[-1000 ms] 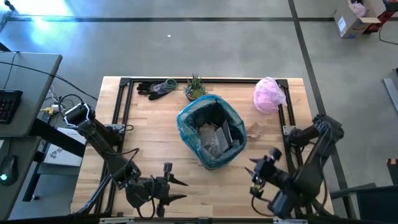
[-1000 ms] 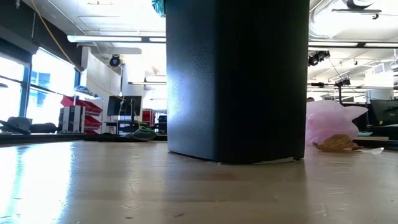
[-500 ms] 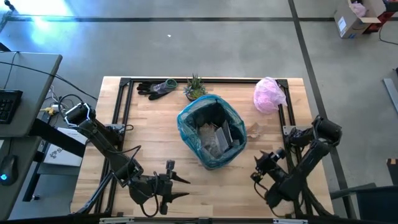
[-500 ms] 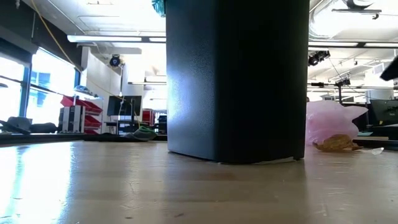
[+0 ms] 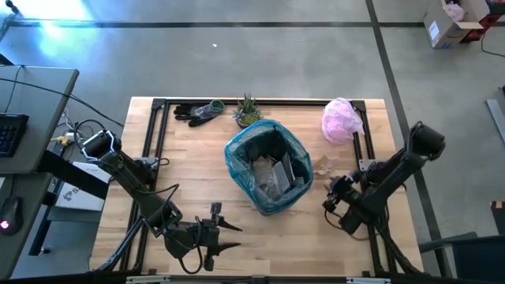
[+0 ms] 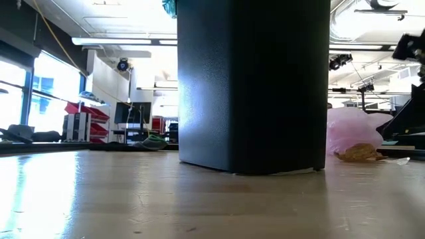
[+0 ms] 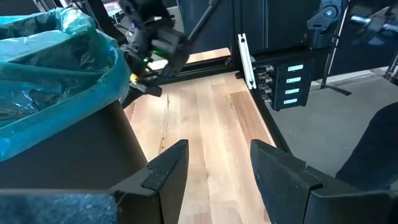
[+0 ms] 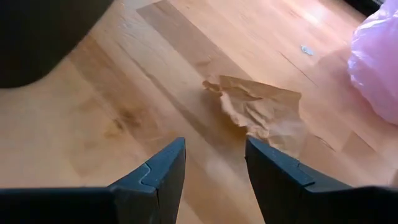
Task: Place trash/remove bag and relplace
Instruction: Put the brown napkin into the trash bin
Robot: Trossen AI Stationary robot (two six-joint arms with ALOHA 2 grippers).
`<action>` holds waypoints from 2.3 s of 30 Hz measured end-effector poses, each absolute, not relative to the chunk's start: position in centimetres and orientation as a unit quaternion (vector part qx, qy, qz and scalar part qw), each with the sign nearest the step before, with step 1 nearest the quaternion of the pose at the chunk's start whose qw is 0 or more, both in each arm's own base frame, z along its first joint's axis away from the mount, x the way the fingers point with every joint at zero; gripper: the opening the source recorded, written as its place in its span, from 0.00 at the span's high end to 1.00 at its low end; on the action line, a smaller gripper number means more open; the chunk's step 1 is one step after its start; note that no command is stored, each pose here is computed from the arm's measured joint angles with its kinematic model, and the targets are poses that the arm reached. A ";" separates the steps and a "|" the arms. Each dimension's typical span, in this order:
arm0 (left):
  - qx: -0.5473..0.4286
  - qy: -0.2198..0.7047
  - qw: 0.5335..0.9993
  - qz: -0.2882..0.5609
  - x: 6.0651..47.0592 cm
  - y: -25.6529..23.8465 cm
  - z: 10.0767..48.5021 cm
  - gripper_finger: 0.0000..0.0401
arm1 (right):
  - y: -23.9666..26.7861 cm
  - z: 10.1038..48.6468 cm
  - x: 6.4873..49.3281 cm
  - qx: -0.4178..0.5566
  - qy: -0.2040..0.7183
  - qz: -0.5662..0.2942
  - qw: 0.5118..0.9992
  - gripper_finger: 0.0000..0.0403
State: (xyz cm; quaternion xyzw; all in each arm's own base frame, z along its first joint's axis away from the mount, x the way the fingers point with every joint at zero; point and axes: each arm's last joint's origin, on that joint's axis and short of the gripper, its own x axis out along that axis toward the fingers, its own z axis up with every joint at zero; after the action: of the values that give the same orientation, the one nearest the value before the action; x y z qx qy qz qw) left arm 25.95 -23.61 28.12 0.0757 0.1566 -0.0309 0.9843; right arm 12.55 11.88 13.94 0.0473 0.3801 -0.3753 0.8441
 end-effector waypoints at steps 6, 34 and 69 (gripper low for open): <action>0.072 0.157 0.985 -0.030 25.9 -23.6 28.1 0.60 | 9.3 12.8 11.9 0.099 0.360 -0.322 0.870 0.61; 0.067 0.159 0.984 -0.035 26.1 -23.5 28.1 0.60 | 2.1 12.1 15.8 0.110 0.479 -0.296 0.819 0.64; 0.064 0.163 0.983 -0.045 25.4 -24.2 28.0 0.60 | 10.0 35.2 19.6 0.009 0.106 -0.385 0.917 1.00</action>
State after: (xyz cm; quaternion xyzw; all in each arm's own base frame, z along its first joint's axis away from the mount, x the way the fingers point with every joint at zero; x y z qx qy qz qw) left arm 25.35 -24.18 28.01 0.0641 0.1633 -0.0454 0.9834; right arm 19.58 9.98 35.15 0.0089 0.1061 -0.3848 0.9168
